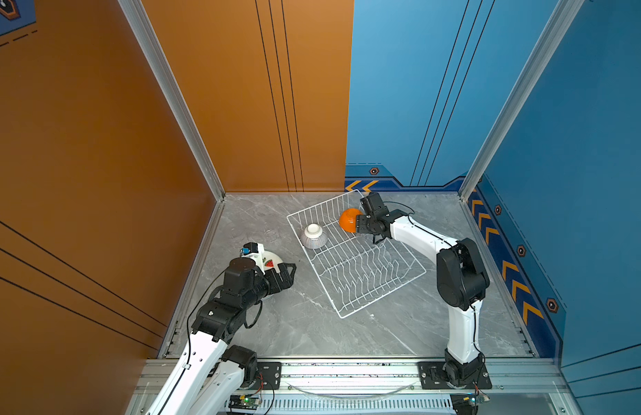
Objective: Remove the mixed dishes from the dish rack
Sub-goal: 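Lower the right gripper onto the clear cup beside the orange bowl, then close the right gripper on the clear cup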
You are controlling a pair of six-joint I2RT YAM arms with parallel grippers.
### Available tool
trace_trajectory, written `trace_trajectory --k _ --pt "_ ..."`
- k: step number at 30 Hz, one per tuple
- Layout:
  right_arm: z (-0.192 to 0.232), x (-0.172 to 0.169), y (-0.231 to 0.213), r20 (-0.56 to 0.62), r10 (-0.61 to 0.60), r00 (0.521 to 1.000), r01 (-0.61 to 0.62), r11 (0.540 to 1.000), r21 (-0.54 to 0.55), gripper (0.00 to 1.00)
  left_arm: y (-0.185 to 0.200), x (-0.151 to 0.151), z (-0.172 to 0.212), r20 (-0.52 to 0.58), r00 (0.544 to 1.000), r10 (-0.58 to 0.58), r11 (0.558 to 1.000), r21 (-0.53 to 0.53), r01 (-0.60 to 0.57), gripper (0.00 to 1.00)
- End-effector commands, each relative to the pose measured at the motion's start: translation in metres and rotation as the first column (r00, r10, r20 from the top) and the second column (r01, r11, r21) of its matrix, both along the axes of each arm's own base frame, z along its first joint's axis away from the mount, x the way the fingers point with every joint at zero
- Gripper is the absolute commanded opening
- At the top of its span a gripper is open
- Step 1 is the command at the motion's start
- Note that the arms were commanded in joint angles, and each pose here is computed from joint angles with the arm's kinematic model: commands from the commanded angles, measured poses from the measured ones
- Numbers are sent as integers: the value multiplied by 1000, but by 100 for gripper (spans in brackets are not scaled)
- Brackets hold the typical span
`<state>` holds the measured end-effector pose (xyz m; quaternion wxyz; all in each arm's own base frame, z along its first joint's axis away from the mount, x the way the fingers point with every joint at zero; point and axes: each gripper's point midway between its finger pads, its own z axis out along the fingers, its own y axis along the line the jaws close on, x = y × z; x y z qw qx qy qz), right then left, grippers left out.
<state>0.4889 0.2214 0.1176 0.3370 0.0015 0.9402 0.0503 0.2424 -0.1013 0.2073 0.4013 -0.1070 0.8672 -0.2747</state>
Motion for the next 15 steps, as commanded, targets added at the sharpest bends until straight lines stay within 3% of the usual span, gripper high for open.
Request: trace_trajectory --k 1,15 --pt "3 -3 12 -18 30 999 -29 999 24 74 0 0 -1 9 1000 -10 1000 6 10 98" --pt "0 -5 15 -13 36 999 -36 999 -19 70 0 2 -10 -9 1000 -10 1000 9 10 98"
